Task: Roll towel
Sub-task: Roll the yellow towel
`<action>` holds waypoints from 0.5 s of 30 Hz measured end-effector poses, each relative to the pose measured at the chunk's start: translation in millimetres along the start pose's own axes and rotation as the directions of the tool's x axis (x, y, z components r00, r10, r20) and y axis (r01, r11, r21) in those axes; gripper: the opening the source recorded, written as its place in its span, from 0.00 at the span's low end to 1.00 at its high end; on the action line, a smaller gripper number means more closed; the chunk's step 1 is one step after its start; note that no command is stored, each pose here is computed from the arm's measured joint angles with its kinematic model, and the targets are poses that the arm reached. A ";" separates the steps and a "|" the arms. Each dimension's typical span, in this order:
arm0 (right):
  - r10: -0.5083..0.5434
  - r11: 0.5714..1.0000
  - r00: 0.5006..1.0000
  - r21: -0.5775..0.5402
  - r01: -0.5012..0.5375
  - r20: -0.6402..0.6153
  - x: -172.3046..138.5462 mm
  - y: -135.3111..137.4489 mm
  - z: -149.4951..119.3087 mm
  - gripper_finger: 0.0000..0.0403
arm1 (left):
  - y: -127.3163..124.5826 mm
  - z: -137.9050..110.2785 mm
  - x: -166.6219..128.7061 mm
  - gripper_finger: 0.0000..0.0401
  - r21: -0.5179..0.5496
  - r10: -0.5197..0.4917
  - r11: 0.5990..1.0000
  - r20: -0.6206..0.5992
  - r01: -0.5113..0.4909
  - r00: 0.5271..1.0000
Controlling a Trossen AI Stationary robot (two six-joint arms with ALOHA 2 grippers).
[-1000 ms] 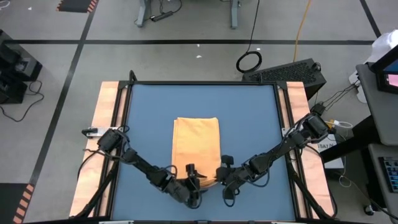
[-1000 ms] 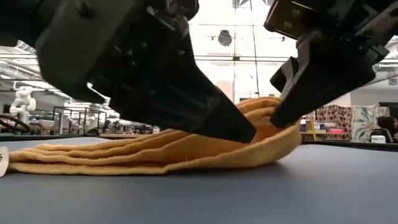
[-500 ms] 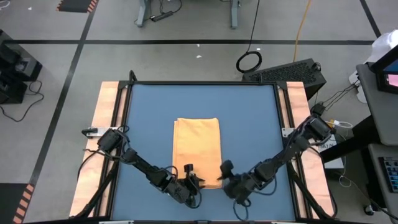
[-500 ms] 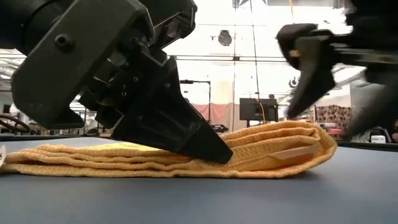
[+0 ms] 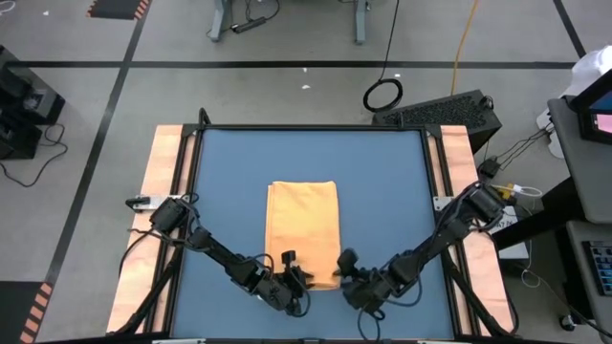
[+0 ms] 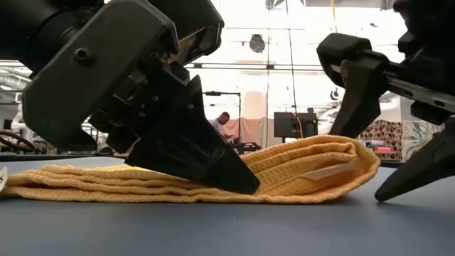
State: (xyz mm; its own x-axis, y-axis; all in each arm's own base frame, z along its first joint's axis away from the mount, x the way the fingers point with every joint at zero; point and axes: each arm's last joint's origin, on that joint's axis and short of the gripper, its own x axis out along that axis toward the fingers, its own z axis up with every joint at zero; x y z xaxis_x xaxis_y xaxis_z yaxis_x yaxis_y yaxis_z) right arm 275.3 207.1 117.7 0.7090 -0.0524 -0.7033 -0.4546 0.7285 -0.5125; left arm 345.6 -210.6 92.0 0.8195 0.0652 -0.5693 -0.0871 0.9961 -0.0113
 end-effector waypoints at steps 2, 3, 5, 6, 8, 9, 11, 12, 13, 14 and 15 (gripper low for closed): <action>-0.008 1.000 1.000 -0.012 0.009 0.024 3.5 0.2 1.8 0.51 | -0.2 0.1 0.0 0.29 -0.007 -0.004 1.000 0.000 0.004 1.000; -0.012 1.000 0.999 -0.018 0.013 0.035 4.9 0.1 2.5 0.50 | -0.1 0.1 0.0 0.29 -0.008 -0.004 1.000 0.000 0.004 1.000; -0.029 0.999 0.999 -0.021 0.030 0.042 8.8 -0.5 2.5 0.49 | -0.2 0.1 0.0 0.29 -0.009 -0.005 1.000 0.002 0.005 1.000; -0.031 0.999 0.999 -0.023 0.032 0.041 10.0 0.0 2.2 0.48 | -0.2 0.2 0.0 0.29 -0.010 -0.006 1.000 0.002 0.006 1.000; -0.033 0.999 0.999 -0.022 0.034 0.036 12.4 -0.7 1.1 0.45 | -0.4 0.3 0.0 0.29 -0.011 -0.009 1.000 0.003 0.009 1.000; -0.033 0.999 0.999 -0.022 0.033 0.035 12.8 -0.7 0.9 0.43 | -0.4 0.4 0.0 0.29 -0.011 -0.009 1.000 0.003 0.009 1.000; -0.029 0.999 0.999 -0.019 0.030 0.035 13.2 -1.4 0.7 0.38 | -0.4 0.4 0.0 0.29 -0.012 -0.009 1.000 0.005 0.009 1.000; -0.030 0.999 0.999 -0.018 0.031 0.035 13.4 -1.6 0.7 0.35 | -0.4 0.6 0.0 0.29 -0.013 -0.009 1.000 0.005 0.009 1.000; -0.031 0.999 0.999 -0.017 0.031 0.038 13.5 -1.7 1.0 0.31 | -0.1 0.6 0.1 0.29 -0.014 -0.005 1.000 0.007 0.005 1.000; -0.032 0.999 0.999 -0.016 0.033 0.043 13.5 -1.8 1.5 0.28 | 0.0 0.9 0.1 0.29 -0.018 0.000 1.000 0.011 0.000 1.000; -0.034 0.999 0.998 -0.012 0.034 0.050 13.4 -2.0 2.2 0.24 | 0.1 1.2 0.1 0.29 -0.031 0.008 0.999 0.017 -0.007 1.000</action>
State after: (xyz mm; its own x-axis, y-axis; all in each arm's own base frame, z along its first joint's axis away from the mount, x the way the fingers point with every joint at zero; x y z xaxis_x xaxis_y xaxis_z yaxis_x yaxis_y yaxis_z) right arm 287.0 206.5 110.4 0.7500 -0.0427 -0.6600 -0.4363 0.7181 -0.5422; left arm 346.3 -210.4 92.9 0.8283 0.0739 -0.5554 -0.1107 0.9933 -0.0329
